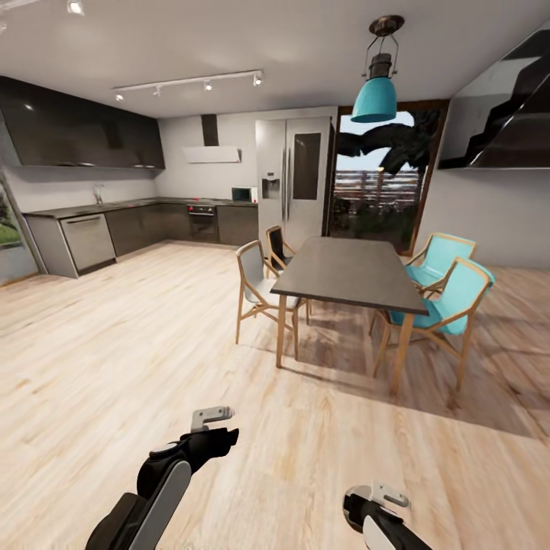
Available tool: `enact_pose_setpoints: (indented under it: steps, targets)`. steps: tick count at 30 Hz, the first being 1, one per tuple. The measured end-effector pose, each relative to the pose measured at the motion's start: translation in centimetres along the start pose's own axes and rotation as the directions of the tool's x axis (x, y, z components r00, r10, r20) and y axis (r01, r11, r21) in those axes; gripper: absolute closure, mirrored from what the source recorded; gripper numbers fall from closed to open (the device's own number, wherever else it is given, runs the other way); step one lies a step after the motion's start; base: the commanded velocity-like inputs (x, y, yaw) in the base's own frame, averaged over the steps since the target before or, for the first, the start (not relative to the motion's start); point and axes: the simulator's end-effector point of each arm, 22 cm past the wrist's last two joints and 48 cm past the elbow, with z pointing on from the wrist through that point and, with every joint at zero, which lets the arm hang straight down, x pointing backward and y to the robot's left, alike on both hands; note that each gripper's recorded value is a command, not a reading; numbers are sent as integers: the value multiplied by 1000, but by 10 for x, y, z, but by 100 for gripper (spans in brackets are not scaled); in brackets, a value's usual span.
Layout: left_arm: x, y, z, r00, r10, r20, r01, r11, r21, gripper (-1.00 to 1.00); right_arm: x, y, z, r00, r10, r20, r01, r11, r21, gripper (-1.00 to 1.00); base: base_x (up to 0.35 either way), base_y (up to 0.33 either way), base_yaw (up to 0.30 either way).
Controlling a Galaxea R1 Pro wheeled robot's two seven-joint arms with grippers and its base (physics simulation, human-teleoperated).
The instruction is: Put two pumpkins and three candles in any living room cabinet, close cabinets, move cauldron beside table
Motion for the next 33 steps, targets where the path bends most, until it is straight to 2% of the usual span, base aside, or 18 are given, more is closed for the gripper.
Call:
enact_pose_setpoints:
  steps: [33]
  targets:
    - [-40, -12, -36, 1000, -1, -3, 1, 1000, 1, -100, -32, 4, -46, 1000, 0, -2, 0, 1000, 0, 100, 0, 0, 288]
